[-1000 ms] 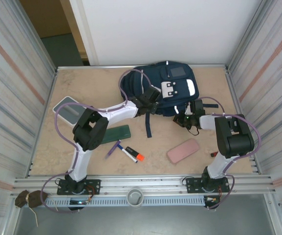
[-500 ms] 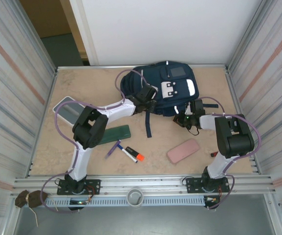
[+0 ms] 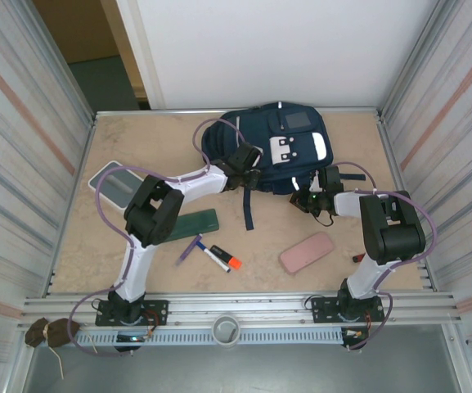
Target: Pack the student bag
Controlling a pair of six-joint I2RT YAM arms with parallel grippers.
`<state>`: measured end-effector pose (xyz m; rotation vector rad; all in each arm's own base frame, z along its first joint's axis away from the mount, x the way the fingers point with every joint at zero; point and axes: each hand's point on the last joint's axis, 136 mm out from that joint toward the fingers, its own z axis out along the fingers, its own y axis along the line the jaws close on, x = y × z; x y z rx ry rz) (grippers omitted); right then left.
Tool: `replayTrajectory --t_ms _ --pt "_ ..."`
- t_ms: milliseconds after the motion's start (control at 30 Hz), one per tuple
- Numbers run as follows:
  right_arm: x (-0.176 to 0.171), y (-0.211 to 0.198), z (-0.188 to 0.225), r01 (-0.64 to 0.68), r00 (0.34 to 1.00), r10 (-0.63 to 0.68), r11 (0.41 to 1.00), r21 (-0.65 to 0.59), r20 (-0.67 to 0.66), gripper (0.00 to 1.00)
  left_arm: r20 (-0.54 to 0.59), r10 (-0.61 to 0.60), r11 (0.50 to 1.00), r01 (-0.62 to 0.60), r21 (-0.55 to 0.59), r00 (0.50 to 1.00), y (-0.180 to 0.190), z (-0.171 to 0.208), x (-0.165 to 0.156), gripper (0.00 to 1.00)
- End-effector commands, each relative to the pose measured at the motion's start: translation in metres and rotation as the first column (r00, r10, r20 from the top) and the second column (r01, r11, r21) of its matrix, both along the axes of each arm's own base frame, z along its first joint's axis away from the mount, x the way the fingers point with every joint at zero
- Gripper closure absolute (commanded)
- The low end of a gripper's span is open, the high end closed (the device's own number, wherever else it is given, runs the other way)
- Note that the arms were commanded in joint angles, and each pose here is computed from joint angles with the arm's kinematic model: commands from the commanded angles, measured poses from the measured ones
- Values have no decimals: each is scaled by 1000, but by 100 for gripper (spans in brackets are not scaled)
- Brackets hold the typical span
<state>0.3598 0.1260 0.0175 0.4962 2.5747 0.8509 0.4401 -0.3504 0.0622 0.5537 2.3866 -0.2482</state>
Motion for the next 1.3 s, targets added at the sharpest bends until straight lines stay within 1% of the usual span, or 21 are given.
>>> replayTrajectory --t_ms 0,133,367,500,700,800,1000,1100,1267 --pt "-2 -2 -2 -16 1000 16 1000 -11 -14 90 -25 -28 999 28 -35 999 -9 2 -1 94" --pt "-3 -2 -2 -17 1000 17 1000 -11 -15 90 -3 -57 997 57 -45 998 -15 11 -1 88" --pt "-2 -3 -3 -17 1000 17 1000 -11 -16 90 50 -78 997 78 -3 996 -23 22 -1 80" --pt "-3 -2 -4 -18 1000 18 1000 -10 -18 90 46 -91 996 90 22 995 -25 17 1 75" --pt "-3 -2 -6 -18 1000 18 1000 -8 -22 90 40 -108 994 107 27 993 -29 13 2 68" --pt "-2 -2 -6 -19 1000 19 1000 -6 -23 90 24 -104 993 102 67 994 -26 4 4 67" --pt "-3 -1 -7 -21 999 21 1000 -5 -24 90 7 -53 986 51 161 999 -11 -12 10 65" --pt "-3 -2 -8 -20 999 20 1000 -5 -28 91 12 -33 982 31 187 999 -5 -15 10 63" --pt "-3 -2 -9 -19 999 19 1000 -8 -28 90 27 -13 976 7 219 1000 4 -13 12 55"
